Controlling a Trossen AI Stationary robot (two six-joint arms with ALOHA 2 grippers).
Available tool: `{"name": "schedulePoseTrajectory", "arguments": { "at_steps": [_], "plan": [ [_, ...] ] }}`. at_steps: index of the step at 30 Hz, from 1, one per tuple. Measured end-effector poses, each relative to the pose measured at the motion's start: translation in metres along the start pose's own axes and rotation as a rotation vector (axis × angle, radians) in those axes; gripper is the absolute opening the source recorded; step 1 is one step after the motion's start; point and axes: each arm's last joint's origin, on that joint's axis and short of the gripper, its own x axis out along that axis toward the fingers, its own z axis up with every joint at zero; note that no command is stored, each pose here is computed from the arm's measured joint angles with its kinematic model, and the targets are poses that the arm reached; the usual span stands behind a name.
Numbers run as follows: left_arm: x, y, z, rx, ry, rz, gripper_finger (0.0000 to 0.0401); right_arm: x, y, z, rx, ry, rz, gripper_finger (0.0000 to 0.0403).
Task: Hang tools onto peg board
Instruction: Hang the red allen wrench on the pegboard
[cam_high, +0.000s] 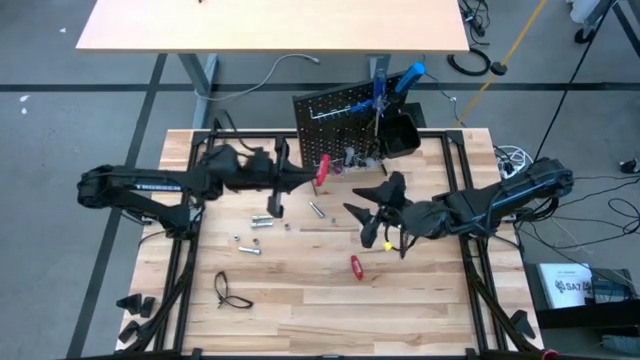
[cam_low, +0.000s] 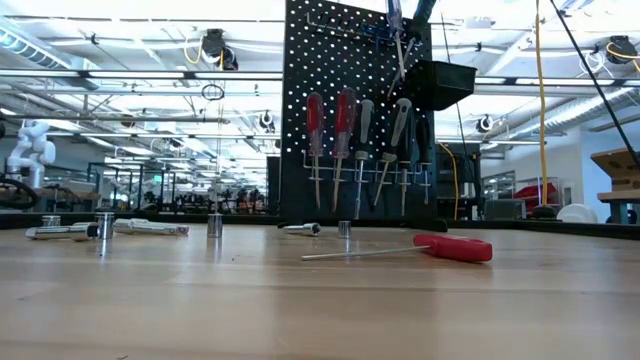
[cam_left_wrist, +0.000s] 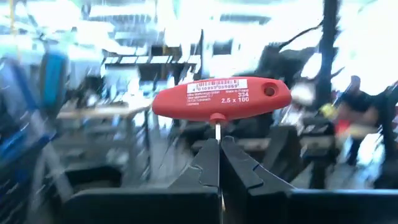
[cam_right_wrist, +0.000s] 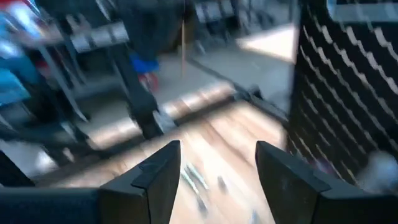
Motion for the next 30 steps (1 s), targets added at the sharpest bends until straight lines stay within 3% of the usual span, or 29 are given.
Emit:
{"name": "schedulePoseTrajectory", "arguments": {
  "at_steps": [4,10,20,30],
  "plan": [
    [0.002,-0.007,0.012,-0.057,-0.144,-0.039,0.0000,0.013,0.007,0.018,0.002,-0.148,0.117,0.0199],
    [0.009,-0.017,0.014,-0.166,-0.277,-0.083,0.0000,0.033,0.003,0.031,0.022,-0.290,0.121,0.0199],
    [0.018,-0.024,0.002,-0.188,-0.260,-0.054,0.0000,0.055,0.001,0.032,0.087,-0.303,0.345,0.0199],
    [0.019,-0.023,0.001,-0.190,-0.259,-0.031,0.0000,0.067,-0.004,0.031,0.112,-0.319,0.332,0.0199]
  ]
}}
